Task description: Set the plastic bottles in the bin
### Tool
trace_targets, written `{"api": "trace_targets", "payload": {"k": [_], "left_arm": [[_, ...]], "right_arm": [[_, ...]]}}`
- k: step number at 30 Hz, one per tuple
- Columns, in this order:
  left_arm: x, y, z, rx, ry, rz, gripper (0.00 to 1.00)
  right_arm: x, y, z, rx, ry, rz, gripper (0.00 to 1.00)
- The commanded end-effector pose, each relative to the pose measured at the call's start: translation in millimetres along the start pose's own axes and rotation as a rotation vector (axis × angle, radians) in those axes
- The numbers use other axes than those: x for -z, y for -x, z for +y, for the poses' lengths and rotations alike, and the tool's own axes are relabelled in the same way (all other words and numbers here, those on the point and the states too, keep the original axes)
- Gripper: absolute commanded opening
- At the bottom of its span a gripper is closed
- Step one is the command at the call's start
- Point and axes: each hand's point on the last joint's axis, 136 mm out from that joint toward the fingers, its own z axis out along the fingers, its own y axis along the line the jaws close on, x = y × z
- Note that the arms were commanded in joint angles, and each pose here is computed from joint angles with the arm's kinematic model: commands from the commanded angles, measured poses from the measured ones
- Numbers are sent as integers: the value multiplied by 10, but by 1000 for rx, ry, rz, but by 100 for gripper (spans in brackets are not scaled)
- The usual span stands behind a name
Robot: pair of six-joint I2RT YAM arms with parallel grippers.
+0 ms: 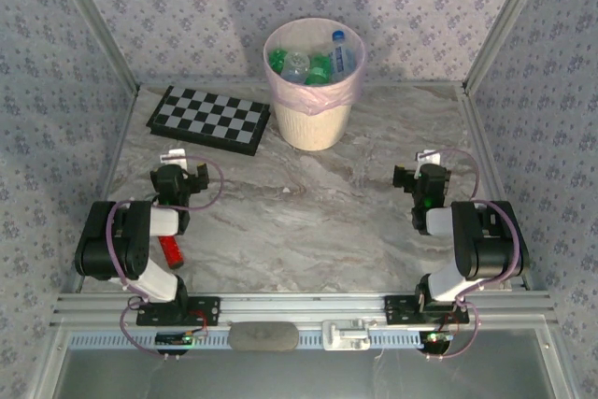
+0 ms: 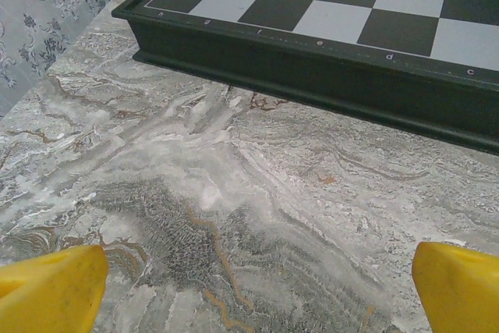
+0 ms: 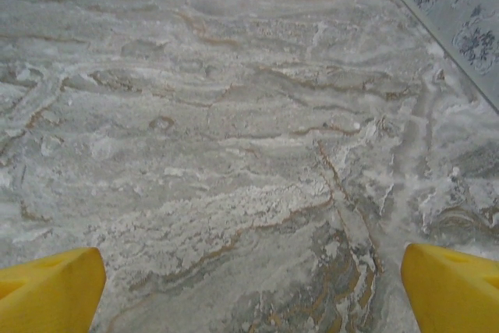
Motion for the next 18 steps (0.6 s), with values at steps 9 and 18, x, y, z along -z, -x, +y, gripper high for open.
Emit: {"api": "trace_targets", "payload": {"k": [9, 18], "left_arm": [[-18, 174, -11, 25, -12, -47, 100], [-18, 174, -7, 26, -11, -47, 100]], "right_arm": [[-4, 178, -3, -17, 1, -61, 99], [-7, 178, 5, -13, 3, -58, 99]]}}
